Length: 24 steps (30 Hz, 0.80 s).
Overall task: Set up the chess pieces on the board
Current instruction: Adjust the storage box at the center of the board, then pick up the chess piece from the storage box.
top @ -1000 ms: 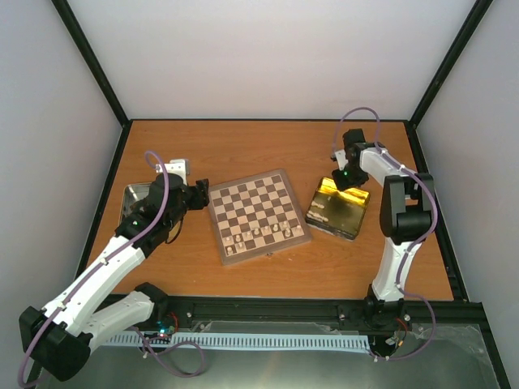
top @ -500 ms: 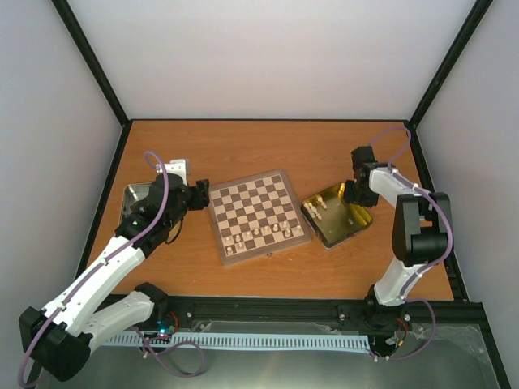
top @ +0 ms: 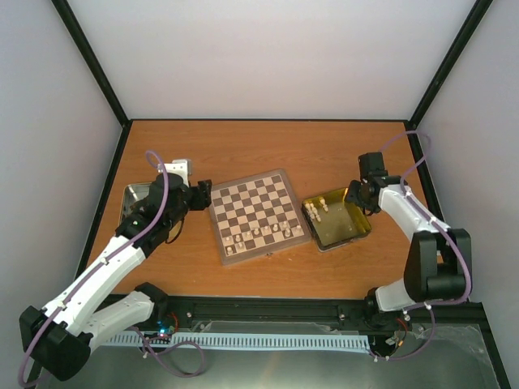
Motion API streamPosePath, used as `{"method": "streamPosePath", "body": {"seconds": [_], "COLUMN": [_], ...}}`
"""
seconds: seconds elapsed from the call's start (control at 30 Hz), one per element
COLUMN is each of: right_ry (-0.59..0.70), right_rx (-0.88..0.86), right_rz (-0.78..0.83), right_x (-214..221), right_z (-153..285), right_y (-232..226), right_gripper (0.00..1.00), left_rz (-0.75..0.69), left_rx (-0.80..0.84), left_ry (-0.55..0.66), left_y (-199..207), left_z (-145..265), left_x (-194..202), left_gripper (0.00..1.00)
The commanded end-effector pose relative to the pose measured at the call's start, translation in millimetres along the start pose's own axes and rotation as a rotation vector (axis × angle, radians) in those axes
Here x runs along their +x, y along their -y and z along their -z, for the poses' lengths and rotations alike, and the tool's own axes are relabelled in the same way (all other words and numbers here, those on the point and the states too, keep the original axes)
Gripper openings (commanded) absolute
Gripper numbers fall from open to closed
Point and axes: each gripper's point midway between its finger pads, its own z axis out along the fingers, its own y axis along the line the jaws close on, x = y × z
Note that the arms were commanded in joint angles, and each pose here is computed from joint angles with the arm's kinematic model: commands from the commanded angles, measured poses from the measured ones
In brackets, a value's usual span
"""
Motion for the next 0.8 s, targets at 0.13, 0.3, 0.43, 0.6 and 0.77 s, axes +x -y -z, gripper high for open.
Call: {"method": "streamPosePath", "body": {"seconds": [0.13, 0.3, 0.43, 0.6, 0.77], "right_ry": [0.099, 0.026, 0.010, -0.014, -0.034], "right_rx": [-0.159, -0.194, -0.204, -0.196, -0.195], "right_rz": [0.322, 0.398, 0.405, 0.418, 0.431], "right_x": [4.8, 29.7, 32.1, 33.9, 36.8], "right_z": [26.3, -3.8, -23.2, -42.2, -51.5], "right_y": [-66.2, -85.9, -92.6, -96.9, -98.6], "right_gripper": [0.57, 0.49, 0.46, 0.43, 0.40], "left_rz": [0.011, 0.014, 0.015, 0.015, 0.016], "left_rx": [0.081, 0.093, 0.104, 0.108, 0.114], "left_ry": [0.007, -0.001, -0.013, -0.022, -0.025], "left_y": [16.6, 18.1, 19.8, 21.1, 22.0], "left_z": [-3.6, -4.4, -6.4, -8.4, -8.9], "left_x": [-3.3, -0.2, 3.1, 4.5, 5.4], "left_gripper": [0.68, 0.68, 0.68, 0.68, 0.68]}}
